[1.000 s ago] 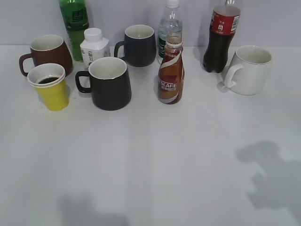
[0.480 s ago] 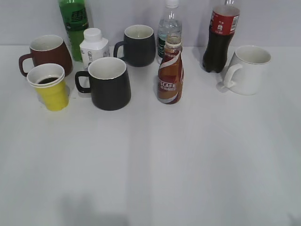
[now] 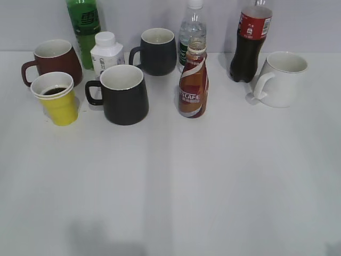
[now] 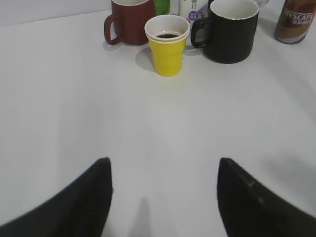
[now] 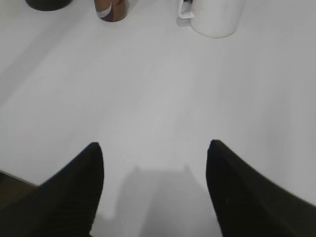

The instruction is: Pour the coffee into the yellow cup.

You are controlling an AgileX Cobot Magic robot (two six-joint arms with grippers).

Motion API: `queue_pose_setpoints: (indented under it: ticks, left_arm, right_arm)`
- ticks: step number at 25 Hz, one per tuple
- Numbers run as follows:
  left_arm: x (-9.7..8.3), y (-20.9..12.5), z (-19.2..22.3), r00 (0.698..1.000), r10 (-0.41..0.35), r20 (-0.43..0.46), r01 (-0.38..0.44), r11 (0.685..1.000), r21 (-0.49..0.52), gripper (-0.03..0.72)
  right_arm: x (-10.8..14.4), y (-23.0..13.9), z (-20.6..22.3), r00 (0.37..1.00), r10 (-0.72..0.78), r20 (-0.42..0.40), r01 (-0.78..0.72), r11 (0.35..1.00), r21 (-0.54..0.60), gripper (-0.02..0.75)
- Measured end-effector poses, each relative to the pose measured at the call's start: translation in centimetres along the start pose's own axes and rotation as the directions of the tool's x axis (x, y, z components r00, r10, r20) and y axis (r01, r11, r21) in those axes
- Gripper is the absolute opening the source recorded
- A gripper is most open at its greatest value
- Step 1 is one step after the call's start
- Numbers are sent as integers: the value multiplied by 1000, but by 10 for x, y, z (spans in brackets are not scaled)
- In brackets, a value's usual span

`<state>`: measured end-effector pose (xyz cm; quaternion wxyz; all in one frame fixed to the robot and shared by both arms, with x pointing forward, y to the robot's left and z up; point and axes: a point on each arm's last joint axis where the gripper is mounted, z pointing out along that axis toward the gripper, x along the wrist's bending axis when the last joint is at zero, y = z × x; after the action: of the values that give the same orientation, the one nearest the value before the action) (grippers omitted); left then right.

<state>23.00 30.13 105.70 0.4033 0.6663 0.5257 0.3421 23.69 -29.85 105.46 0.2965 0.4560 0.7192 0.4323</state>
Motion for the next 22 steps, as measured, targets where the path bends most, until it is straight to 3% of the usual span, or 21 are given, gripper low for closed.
queue_pose_setpoints:
  ticks: [6,15,22]
  left_arm:
    - [0,0,0,1000,1,0,-1,1000,-1,485]
    - [0,0,0,1000,-10,-23,10,1000,-2,437]
    - [-1,0,0,989,-61,-131,61,998,-3,401]
  right_arm:
    - [0,0,0,1000,3,7,-3,1000,0,490]
    - [1,-1,-2,961,124,248,-122,992,-24,490]
    - [2,-2,-3,950,139,281,-135,990,-34,490]
